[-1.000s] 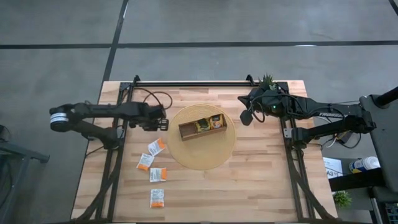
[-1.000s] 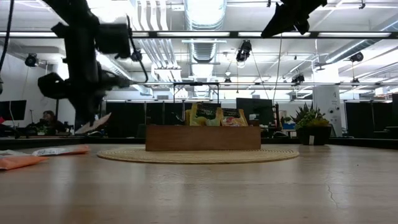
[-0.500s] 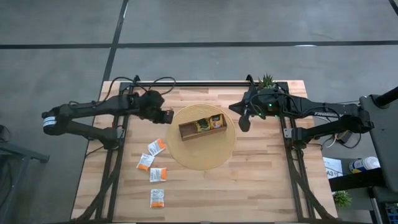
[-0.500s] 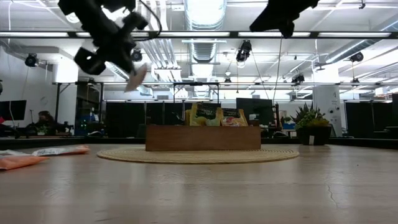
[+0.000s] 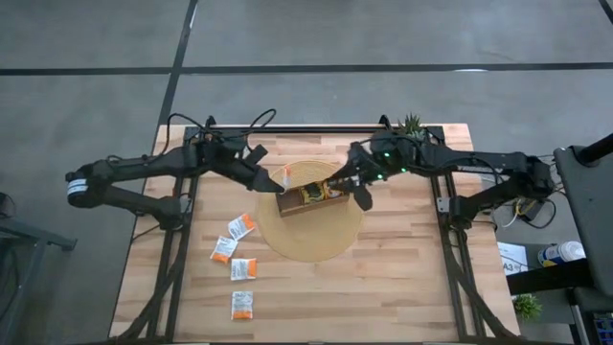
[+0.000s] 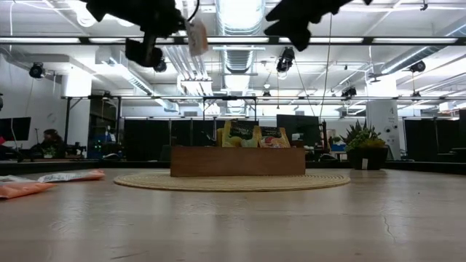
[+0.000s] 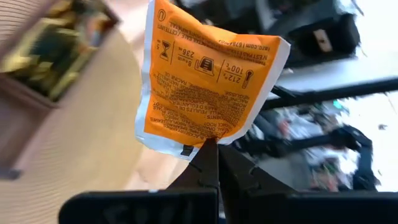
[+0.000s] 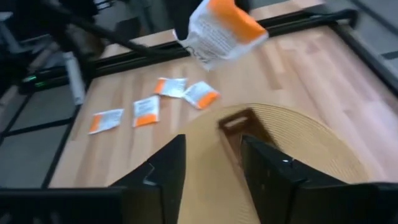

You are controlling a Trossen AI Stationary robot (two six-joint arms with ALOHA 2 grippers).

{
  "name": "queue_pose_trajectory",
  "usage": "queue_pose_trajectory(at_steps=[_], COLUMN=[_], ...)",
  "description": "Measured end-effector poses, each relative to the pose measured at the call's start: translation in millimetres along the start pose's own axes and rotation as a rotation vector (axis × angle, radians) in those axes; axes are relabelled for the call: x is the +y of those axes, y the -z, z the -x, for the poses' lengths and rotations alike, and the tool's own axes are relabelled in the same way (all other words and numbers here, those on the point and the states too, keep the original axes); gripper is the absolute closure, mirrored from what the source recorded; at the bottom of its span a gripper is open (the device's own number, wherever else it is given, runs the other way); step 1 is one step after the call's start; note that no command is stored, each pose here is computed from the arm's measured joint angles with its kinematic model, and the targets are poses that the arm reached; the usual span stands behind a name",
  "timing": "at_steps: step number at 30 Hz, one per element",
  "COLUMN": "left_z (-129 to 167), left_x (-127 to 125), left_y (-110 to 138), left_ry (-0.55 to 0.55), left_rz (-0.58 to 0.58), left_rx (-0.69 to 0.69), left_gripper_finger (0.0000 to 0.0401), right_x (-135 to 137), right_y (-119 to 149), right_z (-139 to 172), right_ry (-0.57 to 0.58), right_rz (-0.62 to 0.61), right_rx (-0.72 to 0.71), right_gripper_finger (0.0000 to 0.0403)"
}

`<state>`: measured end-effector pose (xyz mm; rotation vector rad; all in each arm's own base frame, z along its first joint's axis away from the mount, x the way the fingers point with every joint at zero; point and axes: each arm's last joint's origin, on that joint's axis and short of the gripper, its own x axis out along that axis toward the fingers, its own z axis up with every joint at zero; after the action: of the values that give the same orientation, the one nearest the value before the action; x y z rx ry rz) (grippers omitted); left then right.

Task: Pick & Place Tea
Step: Put the white tea bag into the left section of the wooden organizer

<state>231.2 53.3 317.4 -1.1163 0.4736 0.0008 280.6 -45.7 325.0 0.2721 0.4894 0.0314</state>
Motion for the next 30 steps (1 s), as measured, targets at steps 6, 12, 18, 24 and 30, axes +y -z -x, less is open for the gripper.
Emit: queue_pose_trajectory(at_steps=[6, 12, 18, 24, 30], left_z=[-5.7, -10.8, -11.6, -11.6, -11.5], left_x=[-3.3, -2.8, -3.5, -3.9, -4.5], left_y=[-1.3, 1.7, 3.3, 3.3, 3.2], left_ry=[0.107, 0.158, 0.194, 0.204, 0.215], left_rz=[-0.025, -0.036, -0.062, -0.082, -0.087], left_rx=[0.092, 0.191, 0.24, 0.244, 0.25], left_gripper_finger=[0.0401, 0.0401, 0.0401, 0.0401, 0.0401], right_x=[-1.2, 0.5, -1.8, -4.6, -7.7], right_y=[-24.9, -49.3, -62.5, -65.9, -68.7], right_z=[-26.3, -43.3, -54.4, -70.9, -81.5], right_ry=[-0.074, -0.161, -0.209, -0.311, -0.309], right_rz=[0.058, 0.129, 0.145, 0.146, 0.162], right_rx=[0.007, -0.008, 0.011, 0.035, 0.033], right_gripper_finger=[0.0227, 0.0218, 0.0218, 0.0218, 0.0218])
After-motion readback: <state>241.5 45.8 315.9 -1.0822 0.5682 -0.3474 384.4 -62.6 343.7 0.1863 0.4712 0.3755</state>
